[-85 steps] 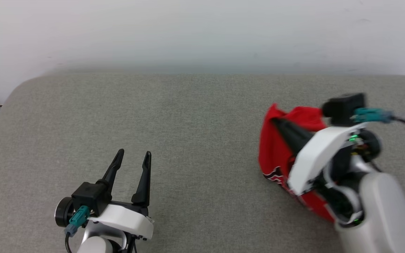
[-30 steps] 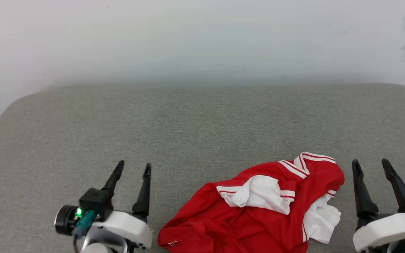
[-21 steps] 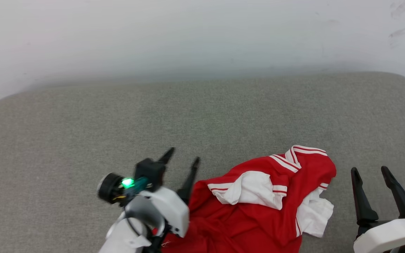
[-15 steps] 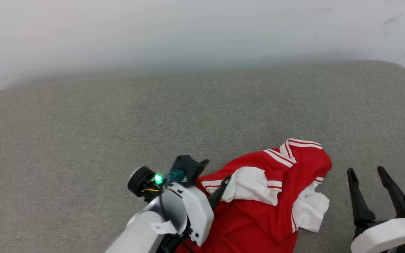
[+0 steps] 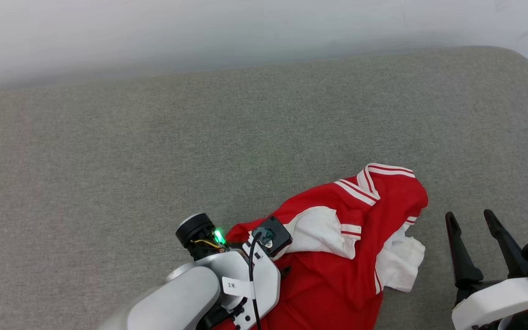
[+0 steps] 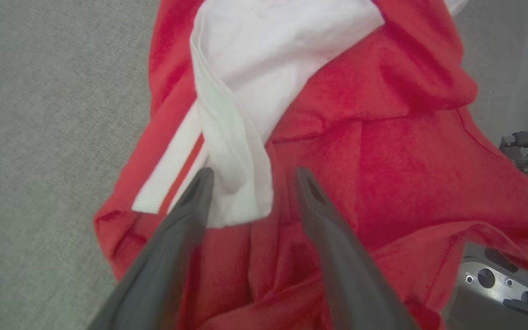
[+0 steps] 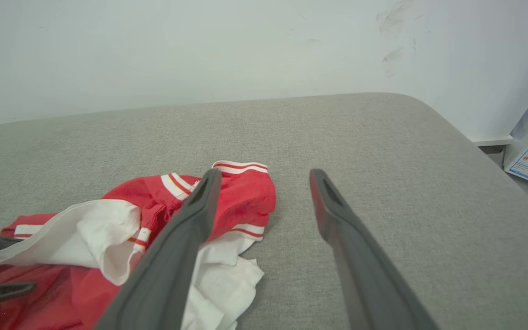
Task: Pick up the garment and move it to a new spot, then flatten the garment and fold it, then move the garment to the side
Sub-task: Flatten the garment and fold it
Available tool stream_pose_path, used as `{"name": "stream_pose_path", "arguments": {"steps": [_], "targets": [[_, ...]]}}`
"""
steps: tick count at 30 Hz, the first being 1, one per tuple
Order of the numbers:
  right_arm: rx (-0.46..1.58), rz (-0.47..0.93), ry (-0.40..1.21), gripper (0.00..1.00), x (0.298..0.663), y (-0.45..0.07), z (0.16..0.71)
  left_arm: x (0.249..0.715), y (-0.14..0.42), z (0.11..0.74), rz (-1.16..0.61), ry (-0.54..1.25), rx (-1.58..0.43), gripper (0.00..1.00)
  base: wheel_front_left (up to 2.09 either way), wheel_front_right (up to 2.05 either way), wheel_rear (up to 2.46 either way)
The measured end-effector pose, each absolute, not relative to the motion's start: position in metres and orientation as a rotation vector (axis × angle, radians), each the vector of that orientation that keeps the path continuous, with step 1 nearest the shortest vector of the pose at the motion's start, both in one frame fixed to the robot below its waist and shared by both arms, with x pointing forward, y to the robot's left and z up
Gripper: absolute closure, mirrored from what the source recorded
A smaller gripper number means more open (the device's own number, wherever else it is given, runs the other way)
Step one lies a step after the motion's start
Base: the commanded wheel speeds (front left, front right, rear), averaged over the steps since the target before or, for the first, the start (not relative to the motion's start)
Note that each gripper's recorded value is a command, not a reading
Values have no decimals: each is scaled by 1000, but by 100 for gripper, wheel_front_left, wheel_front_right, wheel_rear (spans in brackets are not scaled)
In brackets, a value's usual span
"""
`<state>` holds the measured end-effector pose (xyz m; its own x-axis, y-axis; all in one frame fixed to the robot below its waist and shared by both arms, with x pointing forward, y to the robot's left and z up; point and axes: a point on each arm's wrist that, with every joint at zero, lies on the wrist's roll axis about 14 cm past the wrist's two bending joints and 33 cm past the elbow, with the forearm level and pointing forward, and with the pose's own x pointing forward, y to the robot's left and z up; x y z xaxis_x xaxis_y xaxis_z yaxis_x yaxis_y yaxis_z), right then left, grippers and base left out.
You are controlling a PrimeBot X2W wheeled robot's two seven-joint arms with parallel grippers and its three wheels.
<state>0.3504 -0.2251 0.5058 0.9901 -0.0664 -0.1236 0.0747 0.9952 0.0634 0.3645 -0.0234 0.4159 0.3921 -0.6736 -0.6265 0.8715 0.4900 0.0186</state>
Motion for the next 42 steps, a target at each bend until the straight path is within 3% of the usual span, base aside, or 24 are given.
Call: {"name": "stream_pose_path", "arguments": {"steps": [1, 10, 22, 31, 40, 42], "targets": [[69, -73, 123, 0, 351, -226, 505, 365, -23, 415, -1017, 605, 384, 100, 0, 0, 0], [90, -82, 133, 0, 352, -228, 499, 401, -23, 443, -967, 468, 311, 100, 0, 0, 0], [117, -44, 144, 0, 361, -217, 494, 447, 81, 473, -489, 315, 48, 100, 0, 0, 0], [118, -5, 159, 0, 371, -206, 492, 409, 172, 437, -150, 393, -88, 100, 0, 0, 0], [101, -14, 176, 0, 369, -210, 493, 348, 176, 392, -61, 529, -201, 96, 0, 0, 0], [97, -16, 189, 0, 367, -211, 493, 346, 172, 395, -62, 501, -214, 0, 0, 0, 0]]}}
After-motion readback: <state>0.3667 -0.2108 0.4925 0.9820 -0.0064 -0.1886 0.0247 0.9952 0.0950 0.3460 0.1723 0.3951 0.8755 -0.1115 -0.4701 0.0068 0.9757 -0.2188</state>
